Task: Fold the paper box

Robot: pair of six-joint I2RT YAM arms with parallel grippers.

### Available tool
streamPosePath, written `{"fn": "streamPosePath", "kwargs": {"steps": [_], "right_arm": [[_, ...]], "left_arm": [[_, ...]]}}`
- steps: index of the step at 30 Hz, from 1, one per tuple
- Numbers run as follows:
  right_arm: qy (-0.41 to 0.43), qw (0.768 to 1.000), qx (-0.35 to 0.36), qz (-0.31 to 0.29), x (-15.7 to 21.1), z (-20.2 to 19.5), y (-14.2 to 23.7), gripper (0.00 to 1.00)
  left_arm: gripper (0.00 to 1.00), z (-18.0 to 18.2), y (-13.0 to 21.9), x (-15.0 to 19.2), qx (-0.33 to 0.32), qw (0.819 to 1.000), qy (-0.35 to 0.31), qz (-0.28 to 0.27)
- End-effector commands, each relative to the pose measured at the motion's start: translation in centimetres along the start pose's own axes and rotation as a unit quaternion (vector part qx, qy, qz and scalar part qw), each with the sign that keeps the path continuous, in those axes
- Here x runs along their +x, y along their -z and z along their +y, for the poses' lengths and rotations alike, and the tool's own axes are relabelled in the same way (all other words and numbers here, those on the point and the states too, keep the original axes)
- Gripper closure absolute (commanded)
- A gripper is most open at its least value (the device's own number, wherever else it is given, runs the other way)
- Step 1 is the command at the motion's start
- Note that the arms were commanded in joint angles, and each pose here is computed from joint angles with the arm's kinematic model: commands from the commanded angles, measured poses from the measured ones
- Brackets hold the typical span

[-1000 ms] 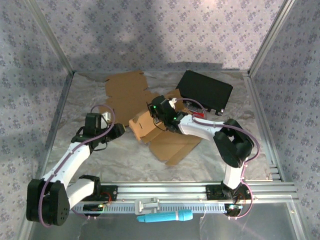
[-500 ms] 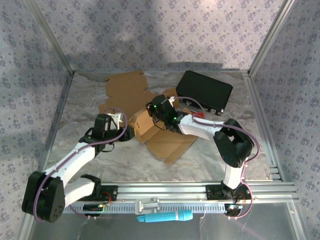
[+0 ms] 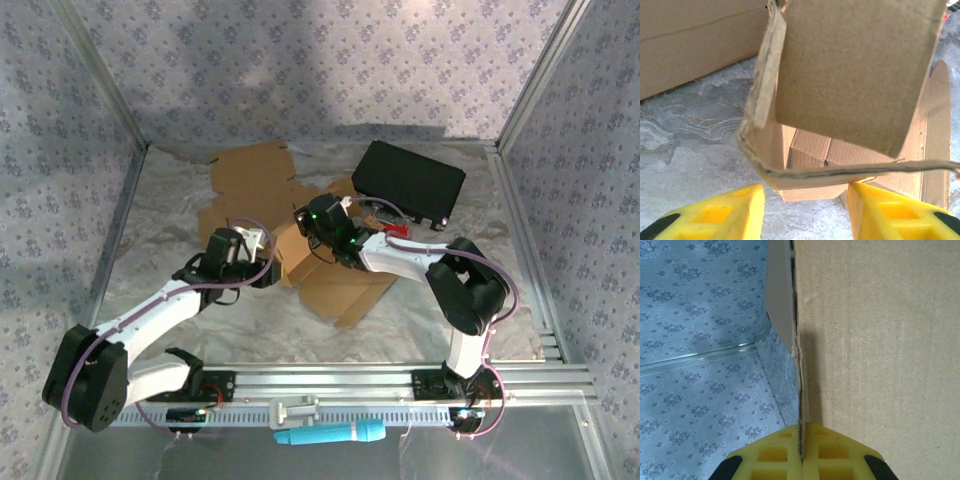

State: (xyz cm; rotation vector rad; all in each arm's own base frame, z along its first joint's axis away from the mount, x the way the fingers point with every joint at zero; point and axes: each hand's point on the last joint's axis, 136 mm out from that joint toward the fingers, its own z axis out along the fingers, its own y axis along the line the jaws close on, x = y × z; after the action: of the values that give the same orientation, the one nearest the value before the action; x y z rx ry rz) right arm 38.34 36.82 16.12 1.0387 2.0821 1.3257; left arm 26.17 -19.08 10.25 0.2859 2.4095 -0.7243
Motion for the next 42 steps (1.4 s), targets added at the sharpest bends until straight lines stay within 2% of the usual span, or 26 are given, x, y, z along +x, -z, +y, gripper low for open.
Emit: {"fn": "streamPosePath", "kwargs": {"steps": [1, 5, 10, 15, 18, 25, 30, 34, 42], "right_arm": [[0.003, 0.999, -0.032, 0.006, 0.3, 1.2, 0.6, 1.00], [0.003, 0.999, -0.047, 0.001, 0.1, 1.5, 0.6, 1.00], [0.000, 0.998, -0.055, 0.009, 0.3, 2.0, 0.4, 1.00], [-0.006, 0.998, -0.060, 0.012, 0.1, 2.8, 0.8, 1.00], [-0.012, 0.998, -0.063, 0.012, -0.3, 3.1, 0.9, 1.00], [0.002, 0.996, -0.087, 0.010, -0.4, 3.9, 1.3, 1.00], [0.019, 0.990, -0.139, 0.010, 0.6, 4.3, 1.4, 1.00], [0.020, 0.990, -0.140, 0.017, 1.5, 4.1, 1.0, 1.00], [0.034, 0.989, -0.140, 0.028, 1.6, 2.4, 0.4, 1.00]], "left_arm": [[0.53, -0.3, -0.1, -1.5, -0.011, 1.000, -0.015, -0.020], [0.56, -0.9, -0.6, -1.3, -0.007, 1.000, -0.023, -0.015], [0.64, -1.4, -0.4, -1.4, 0.003, 0.999, -0.035, -0.023], [0.65, -2.2, -0.2, -1.4, 0.020, 0.997, -0.064, -0.024], [0.69, -2.2, -0.4, -1.0, 0.026, 0.996, -0.080, -0.021], [0.68, -1.3, -0.8, -2.1, -0.008, 0.995, -0.088, -0.036], [0.68, 0.2, -0.9, -2.6, -0.049, 0.994, -0.089, -0.046], [0.68, 1.4, -0.5, -2.7, -0.084, 0.990, -0.092, -0.058], [0.72, 1.8, -1.4, -2.1, -0.082, 0.991, -0.095, -0.053]]}}
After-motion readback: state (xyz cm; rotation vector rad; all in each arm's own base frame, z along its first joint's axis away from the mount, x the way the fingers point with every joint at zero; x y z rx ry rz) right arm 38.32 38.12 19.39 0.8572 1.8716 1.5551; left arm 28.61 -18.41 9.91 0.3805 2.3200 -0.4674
